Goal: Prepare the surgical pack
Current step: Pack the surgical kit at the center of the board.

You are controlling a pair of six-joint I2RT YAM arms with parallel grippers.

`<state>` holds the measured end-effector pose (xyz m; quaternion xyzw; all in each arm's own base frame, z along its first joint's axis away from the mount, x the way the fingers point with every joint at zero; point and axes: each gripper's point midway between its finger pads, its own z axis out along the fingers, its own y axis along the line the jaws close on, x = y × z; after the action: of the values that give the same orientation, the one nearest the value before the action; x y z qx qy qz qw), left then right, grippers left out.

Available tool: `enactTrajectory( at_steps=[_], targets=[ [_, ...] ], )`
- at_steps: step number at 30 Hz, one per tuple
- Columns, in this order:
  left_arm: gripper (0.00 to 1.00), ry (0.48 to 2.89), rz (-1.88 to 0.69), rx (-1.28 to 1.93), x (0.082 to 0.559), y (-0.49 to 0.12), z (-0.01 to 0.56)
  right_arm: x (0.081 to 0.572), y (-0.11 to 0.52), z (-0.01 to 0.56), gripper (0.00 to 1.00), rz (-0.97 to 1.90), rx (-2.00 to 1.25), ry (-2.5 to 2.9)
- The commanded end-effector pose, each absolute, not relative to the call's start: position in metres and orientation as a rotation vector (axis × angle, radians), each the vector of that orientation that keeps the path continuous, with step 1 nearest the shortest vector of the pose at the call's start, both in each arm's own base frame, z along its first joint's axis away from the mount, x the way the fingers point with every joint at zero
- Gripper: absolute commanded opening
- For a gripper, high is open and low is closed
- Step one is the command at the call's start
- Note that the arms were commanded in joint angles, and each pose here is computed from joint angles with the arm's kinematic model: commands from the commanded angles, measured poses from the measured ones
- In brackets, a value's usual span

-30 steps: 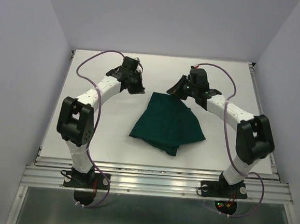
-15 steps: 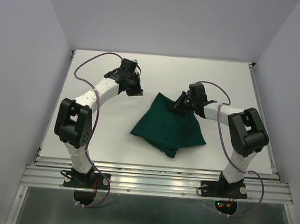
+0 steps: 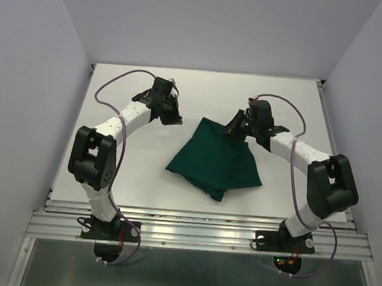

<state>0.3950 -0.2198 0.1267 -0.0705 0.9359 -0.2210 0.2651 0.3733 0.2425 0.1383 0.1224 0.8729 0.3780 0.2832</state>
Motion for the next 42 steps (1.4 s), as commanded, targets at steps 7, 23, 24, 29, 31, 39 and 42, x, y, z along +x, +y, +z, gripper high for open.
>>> enactTrajectory(
  at_steps=[7, 23, 24, 29, 31, 39, 42],
  targets=[
    [0.00, 2.530, -0.812, -0.029, 0.337, -0.257, 0.139, 0.406, 0.217, 0.092, 0.01, 0.864, 0.438, 2.385],
    [0.00, 2.561, -0.890, 0.097, 0.256, -0.247, 0.110, 0.412, 0.259, 0.168, 0.03, 1.092, 0.271, 2.266],
    [0.00, 2.552, -0.887, 0.107, 0.256, -0.247, 0.115, 0.412, 0.267, 0.169, 0.03, 1.099, 0.251, 2.266],
    [0.00, 2.544, -0.957, 0.159, 0.244, -0.250, 0.119, 0.427, 0.283, 0.148, 0.03, 1.146, 0.276, 2.306],
    [0.00, 2.559, -0.982, 0.163, 0.239, -0.251, 0.109, 0.436, 0.288, 0.143, 0.03, 1.155, 0.272, 2.293],
    [0.00, 2.683, -0.961, 0.125, 0.223, -0.246, 0.054, 0.458, 0.282, 0.087, 0.02, 1.056, 0.353, 2.367],
    [0.00, 2.652, -0.942, 0.140, 0.225, -0.243, 0.067, 0.459, 0.279, 0.098, 0.02, 1.067, 0.344, 2.346]
  ],
)
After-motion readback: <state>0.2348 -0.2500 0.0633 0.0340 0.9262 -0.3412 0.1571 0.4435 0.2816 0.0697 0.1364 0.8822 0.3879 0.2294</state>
